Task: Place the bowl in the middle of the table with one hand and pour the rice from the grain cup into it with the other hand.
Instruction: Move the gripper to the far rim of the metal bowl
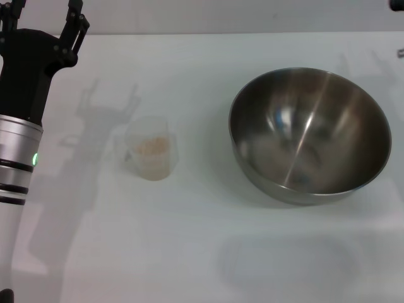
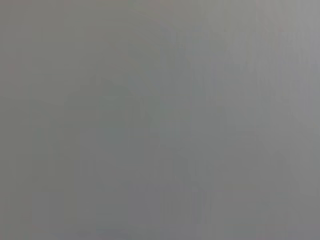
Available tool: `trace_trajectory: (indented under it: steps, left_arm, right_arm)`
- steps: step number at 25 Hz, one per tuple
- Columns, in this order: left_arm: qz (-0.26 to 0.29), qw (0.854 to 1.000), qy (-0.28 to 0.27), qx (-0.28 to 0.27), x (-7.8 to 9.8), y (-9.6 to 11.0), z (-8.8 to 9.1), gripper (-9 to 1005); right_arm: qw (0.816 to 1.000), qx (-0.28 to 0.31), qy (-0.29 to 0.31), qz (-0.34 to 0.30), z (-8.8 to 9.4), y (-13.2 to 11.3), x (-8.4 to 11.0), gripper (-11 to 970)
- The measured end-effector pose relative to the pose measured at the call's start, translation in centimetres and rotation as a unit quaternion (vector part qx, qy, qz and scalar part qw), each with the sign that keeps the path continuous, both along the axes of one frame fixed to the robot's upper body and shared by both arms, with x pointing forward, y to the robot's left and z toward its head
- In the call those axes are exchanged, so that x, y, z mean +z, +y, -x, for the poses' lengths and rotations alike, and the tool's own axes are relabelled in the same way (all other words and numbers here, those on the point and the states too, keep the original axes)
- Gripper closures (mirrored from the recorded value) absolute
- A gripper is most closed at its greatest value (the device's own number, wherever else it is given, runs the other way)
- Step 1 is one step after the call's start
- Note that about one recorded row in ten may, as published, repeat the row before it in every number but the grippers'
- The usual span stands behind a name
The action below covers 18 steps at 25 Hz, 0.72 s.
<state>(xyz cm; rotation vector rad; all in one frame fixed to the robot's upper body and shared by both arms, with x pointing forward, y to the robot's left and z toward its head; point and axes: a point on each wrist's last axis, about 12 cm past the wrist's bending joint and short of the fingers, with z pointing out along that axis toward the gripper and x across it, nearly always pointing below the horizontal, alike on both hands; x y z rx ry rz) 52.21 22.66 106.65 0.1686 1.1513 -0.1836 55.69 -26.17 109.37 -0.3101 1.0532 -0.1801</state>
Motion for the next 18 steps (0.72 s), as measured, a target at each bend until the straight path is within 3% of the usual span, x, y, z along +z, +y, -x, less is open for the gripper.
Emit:
trace_trajectory:
  steps: [5,11,13,16,18]
  left_arm:
    - [0.0,1.0,0.001,0.002,-0.1,0.1,0.1,172]
    - [-0.001,1.0,0.002,0.005,-0.2,0.3,0.2,172]
    - [-0.003,1.0,0.003,0.006,-0.2,0.4,0.2,172]
    - [-0.004,1.0,0.003,0.007,-0.2,0.5,0.2,172]
    - [-0.004,1.0,0.003,0.01,-0.3,0.7,0.3,172]
  right_arm:
    - [0.993,0.026,0.084,-0.08,-1.3,2.5,1.7,324]
    - [0.973,0.06,0.188,-0.117,-2.9,4.8,4.0,327]
    - [0.954,0.083,0.26,-0.122,-3.5,6.0,5.3,327]
    - [0.94,0.097,0.305,-0.118,-3.9,6.6,6.6,327]
    - [0.912,0.114,0.38,-0.102,-4.2,7.2,9.0,327]
